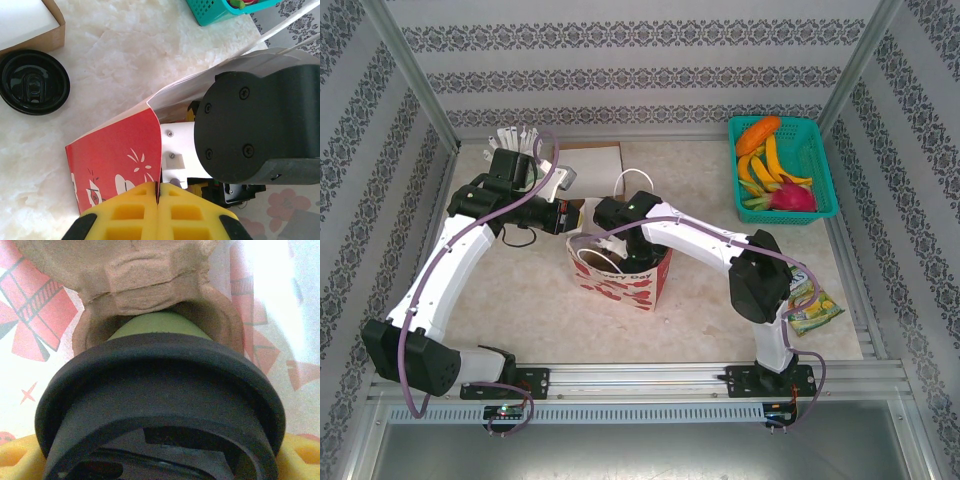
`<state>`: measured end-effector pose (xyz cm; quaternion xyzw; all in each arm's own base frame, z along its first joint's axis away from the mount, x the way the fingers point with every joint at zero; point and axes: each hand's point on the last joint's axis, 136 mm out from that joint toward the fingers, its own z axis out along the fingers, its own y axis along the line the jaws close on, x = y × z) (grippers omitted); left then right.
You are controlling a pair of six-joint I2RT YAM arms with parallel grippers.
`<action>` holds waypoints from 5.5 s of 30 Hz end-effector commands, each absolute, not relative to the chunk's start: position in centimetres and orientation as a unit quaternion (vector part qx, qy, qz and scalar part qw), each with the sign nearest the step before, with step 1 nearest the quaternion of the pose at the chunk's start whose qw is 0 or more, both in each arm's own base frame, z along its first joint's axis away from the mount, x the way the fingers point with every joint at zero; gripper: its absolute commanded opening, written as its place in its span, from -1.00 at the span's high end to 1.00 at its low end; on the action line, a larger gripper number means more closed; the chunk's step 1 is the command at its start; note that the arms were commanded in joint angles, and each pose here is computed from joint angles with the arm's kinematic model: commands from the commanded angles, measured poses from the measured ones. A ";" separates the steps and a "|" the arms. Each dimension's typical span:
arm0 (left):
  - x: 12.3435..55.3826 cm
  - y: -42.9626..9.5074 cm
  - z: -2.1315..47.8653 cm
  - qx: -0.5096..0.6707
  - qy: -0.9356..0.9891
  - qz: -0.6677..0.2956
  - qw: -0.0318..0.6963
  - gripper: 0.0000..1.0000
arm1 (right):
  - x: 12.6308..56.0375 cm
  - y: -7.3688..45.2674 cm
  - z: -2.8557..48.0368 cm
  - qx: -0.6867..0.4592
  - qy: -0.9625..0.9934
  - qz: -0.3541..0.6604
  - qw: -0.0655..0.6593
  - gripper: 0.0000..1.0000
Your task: Pack the takeout coffee
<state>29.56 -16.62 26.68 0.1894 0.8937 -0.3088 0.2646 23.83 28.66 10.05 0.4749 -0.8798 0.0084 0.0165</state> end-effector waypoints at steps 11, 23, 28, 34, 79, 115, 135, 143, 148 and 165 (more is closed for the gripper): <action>29.3 -16.8 27.7 0.190 0.885 -0.324 0.276 1.00 | 24.5 27.6 6.0 0.464 -0.885 0.031 0.042 -0.18; 29.5 -16.8 27.9 0.190 0.885 -0.324 0.277 1.00 | 24.8 27.9 5.7 0.461 -0.886 0.032 0.046 -0.21; 29.5 -16.8 27.8 0.187 0.886 -0.323 0.276 1.00 | 25.0 27.7 7.4 0.460 -0.887 0.032 0.030 -0.24; 29.8 -16.5 27.6 0.172 0.890 -0.318 0.277 1.00 | 26.3 27.2 7.4 0.448 -0.892 0.067 0.004 -0.26; 29.6 -15.8 28.4 0.139 0.905 -0.304 0.264 1.00 | 24.1 29.7 11.4 0.501 -0.865 -0.033 0.010 -0.67; 28.8 -15.3 27.5 0.116 0.914 -0.299 0.247 1.00 | 24.1 30.2 17.8 0.506 -0.860 -0.052 -0.028 -0.96; 29.2 -15.0 27.5 0.105 0.916 -0.291 0.254 1.00 | 25.1 30.6 29.2 0.489 -0.836 -0.105 -0.228 -0.96; 29.4 -15.0 27.6 0.103 0.916 -0.289 0.259 1.00 | 26.3 29.7 36.1 0.381 -0.833 -0.136 -0.377 -0.96; 29.4 -14.9 27.7 0.102 0.915 -0.287 0.264 1.00 | 25.6 27.0 37.1 0.287 -0.842 -0.165 -0.427 -0.96; 29.7 -14.9 27.9 0.095 0.912 -0.289 0.276 1.00 | 23.7 16.9 32.1 -0.003 -0.885 -0.224 -0.408 -0.96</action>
